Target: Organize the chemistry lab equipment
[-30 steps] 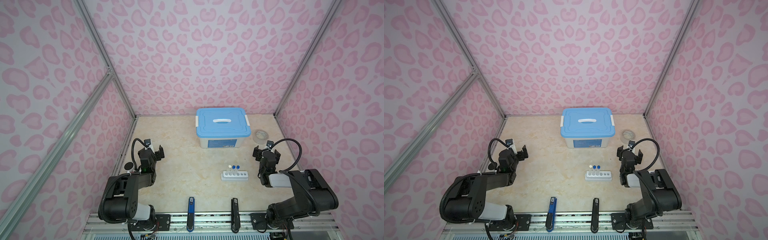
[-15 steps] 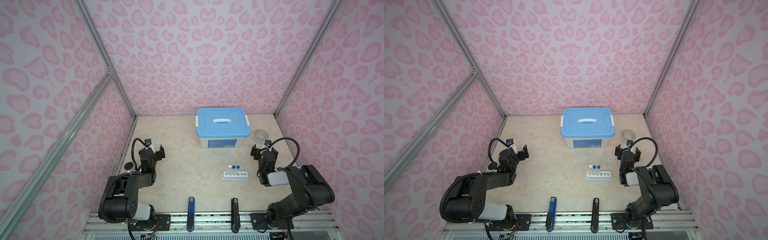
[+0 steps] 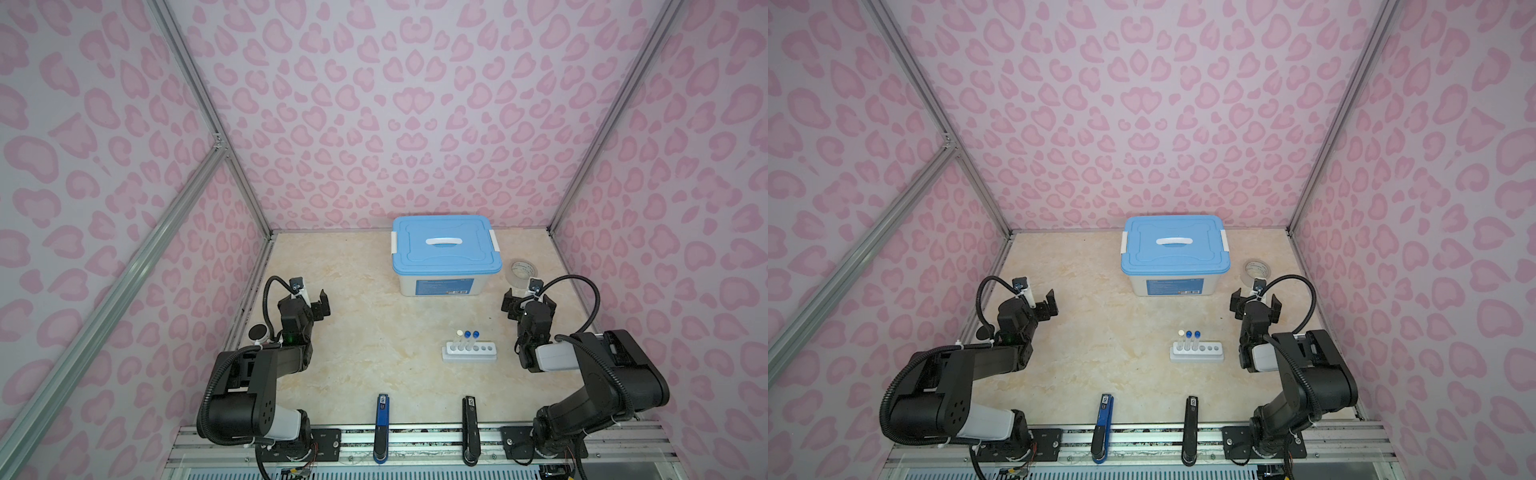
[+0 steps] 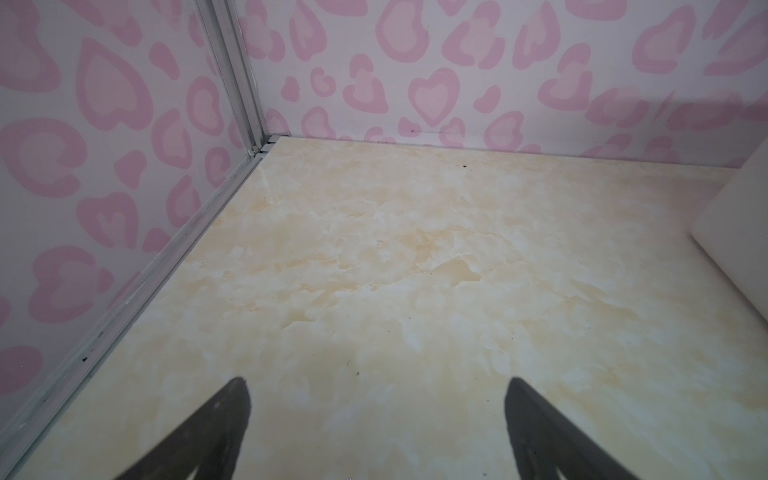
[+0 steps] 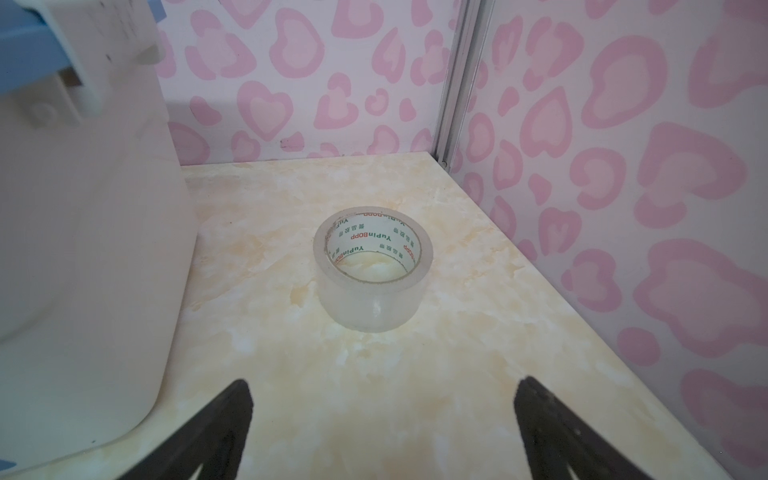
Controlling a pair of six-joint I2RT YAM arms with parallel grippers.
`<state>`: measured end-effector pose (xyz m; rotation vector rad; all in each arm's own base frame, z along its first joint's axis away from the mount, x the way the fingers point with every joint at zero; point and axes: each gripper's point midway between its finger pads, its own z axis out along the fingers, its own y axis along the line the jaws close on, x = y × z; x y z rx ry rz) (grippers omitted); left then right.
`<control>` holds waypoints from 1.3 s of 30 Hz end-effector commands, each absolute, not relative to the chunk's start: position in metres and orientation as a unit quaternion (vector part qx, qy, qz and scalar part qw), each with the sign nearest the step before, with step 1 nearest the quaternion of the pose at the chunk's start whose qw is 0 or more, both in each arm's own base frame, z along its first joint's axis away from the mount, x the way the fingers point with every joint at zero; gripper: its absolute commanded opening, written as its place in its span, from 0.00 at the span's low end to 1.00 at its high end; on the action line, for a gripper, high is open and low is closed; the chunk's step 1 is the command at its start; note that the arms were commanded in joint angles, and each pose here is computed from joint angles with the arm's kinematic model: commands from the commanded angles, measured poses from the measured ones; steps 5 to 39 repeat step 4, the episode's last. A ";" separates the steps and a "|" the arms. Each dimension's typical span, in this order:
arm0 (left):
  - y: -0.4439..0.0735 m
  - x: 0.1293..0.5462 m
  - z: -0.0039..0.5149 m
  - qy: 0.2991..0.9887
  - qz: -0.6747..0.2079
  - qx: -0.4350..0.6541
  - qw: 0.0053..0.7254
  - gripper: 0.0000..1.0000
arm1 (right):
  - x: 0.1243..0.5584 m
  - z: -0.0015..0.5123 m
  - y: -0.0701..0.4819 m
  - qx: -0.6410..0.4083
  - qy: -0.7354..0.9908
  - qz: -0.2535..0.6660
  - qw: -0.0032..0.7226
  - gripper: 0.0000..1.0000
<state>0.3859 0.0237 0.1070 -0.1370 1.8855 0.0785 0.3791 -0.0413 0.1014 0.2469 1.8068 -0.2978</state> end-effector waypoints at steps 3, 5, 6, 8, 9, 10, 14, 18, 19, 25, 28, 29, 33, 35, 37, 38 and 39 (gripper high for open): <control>0.023 0.391 0.120 0.793 0.030 -0.060 0.606 0.97 | 0.381 0.105 -0.041 0.108 0.775 -0.125 0.610 0.98; 0.023 0.391 0.120 0.793 0.030 -0.059 0.606 0.97 | 0.382 0.106 -0.041 0.107 0.775 -0.125 0.610 0.98; 0.023 0.391 0.120 0.793 0.030 -0.059 0.606 0.97 | 0.382 0.106 -0.041 0.107 0.775 -0.125 0.610 0.98; 0.023 0.391 0.120 0.793 0.030 -0.059 0.606 0.97 | 0.382 0.106 -0.041 0.107 0.775 -0.125 0.610 0.98; 0.023 0.391 0.120 0.793 0.030 -0.059 0.606 0.97 | 0.382 0.106 -0.041 0.107 0.775 -0.125 0.610 0.98; 0.023 0.391 0.120 0.793 0.030 -0.059 0.606 0.97 | 0.382 0.106 -0.041 0.107 0.775 -0.125 0.610 0.98; 0.023 0.391 0.120 0.793 0.030 -0.059 0.606 0.97 | 0.382 0.106 -0.041 0.107 0.775 -0.125 0.610 0.98; 0.023 0.391 0.120 0.793 0.030 -0.059 0.606 0.97 | 0.382 0.106 -0.041 0.107 0.775 -0.125 0.610 0.98; 0.023 0.391 0.120 0.793 0.030 -0.059 0.606 0.97 | 0.382 0.106 -0.041 0.107 0.775 -0.125 0.610 0.98; 0.023 0.391 0.120 0.793 0.030 -0.059 0.606 0.97 | 0.382 0.106 -0.041 0.107 0.775 -0.125 0.610 0.98; 0.023 0.391 0.120 0.793 0.030 -0.059 0.606 0.97 | 0.382 0.106 -0.041 0.107 0.775 -0.125 0.610 0.98; 0.023 0.391 0.120 0.793 0.030 -0.059 0.606 0.97 | 0.382 0.106 -0.041 0.107 0.775 -0.125 0.610 0.98; 0.023 0.391 0.120 0.793 0.030 -0.059 0.606 0.97 | 0.382 0.106 -0.041 0.107 0.775 -0.125 0.610 0.98; 0.023 0.391 0.120 0.793 0.030 -0.059 0.606 0.97 | 0.382 0.106 -0.041 0.107 0.775 -0.125 0.610 0.98; 0.023 0.391 0.120 0.793 0.030 -0.059 0.606 0.97 | 0.382 0.106 -0.041 0.107 0.775 -0.125 0.610 0.98; 0.023 0.391 0.120 0.793 0.030 -0.059 0.606 0.97 | 0.382 0.106 -0.041 0.107 0.775 -0.125 0.610 0.98; 0.023 0.391 0.120 0.793 0.030 -0.059 0.606 0.97 | 0.382 0.106 -0.041 0.107 0.775 -0.125 0.610 0.98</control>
